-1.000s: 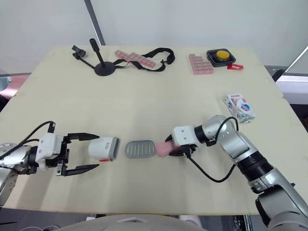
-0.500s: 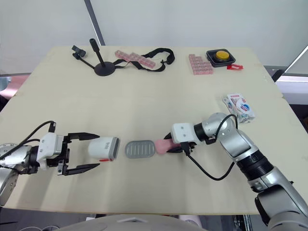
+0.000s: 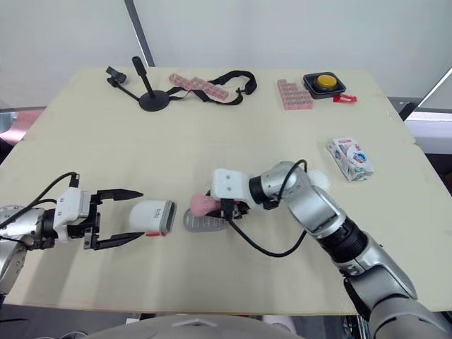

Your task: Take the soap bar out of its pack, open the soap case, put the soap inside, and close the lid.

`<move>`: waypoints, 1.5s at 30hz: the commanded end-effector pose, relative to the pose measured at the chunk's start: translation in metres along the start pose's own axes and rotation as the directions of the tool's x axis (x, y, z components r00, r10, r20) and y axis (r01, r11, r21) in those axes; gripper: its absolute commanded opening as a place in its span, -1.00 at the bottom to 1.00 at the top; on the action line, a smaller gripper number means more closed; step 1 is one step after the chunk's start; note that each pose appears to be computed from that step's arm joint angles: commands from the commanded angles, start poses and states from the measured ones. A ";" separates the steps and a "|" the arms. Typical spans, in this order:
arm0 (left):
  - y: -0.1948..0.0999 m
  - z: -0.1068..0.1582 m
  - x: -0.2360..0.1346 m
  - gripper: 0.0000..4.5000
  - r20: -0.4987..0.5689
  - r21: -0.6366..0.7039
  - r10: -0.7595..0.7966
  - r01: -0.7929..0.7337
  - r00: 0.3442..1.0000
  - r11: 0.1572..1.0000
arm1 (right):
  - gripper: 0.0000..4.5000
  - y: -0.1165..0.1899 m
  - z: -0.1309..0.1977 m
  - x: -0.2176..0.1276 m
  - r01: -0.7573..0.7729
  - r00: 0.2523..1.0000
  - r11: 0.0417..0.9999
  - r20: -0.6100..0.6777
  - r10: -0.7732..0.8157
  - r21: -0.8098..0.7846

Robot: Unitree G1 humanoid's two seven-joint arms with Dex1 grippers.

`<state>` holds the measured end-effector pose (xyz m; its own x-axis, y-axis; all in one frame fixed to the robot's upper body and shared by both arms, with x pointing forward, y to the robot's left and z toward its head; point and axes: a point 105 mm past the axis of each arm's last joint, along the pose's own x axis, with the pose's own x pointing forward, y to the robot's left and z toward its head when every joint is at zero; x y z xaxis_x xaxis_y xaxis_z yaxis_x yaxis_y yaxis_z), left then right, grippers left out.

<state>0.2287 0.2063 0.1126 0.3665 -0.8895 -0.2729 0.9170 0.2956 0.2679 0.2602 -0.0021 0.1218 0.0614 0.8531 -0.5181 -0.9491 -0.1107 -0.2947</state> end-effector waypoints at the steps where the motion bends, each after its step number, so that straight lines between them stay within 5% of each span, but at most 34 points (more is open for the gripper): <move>1: -0.002 0.008 0.004 1.00 0.016 0.021 -0.008 0.008 1.000 1.000 | -0.25 0.002 0.012 0.007 0.011 1.000 1.000 -0.003 -0.011 -0.024; 29: 0.003 0.012 0.010 1.00 0.014 0.035 -0.003 0.002 1.000 0.999 | -0.25 0.007 0.002 0.026 -0.020 0.998 1.000 -0.061 0.021 0.016; 30: 0.002 0.012 0.010 1.00 0.015 0.036 -0.002 0.002 1.000 0.999 | 0.11 0.007 0.002 0.026 -0.022 0.998 1.000 -0.059 0.023 0.016; 36: 0.001 0.011 0.010 1.00 0.010 0.038 -0.009 0.008 1.000 0.999 | 0.98 0.005 0.003 0.024 -0.020 0.999 1.000 -0.048 0.020 0.012; 45: 0.004 0.011 0.011 1.00 0.005 0.049 -0.012 0.012 1.000 0.999 | 0.98 -0.010 0.018 -0.002 0.037 0.994 0.999 0.104 -0.041 0.040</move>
<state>0.2334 0.1940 0.1139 0.3525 -0.8923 -0.2820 0.9203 0.2758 0.2776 0.2633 0.0108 0.1196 0.0618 0.8669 -0.4947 -0.9685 -0.0677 -0.2395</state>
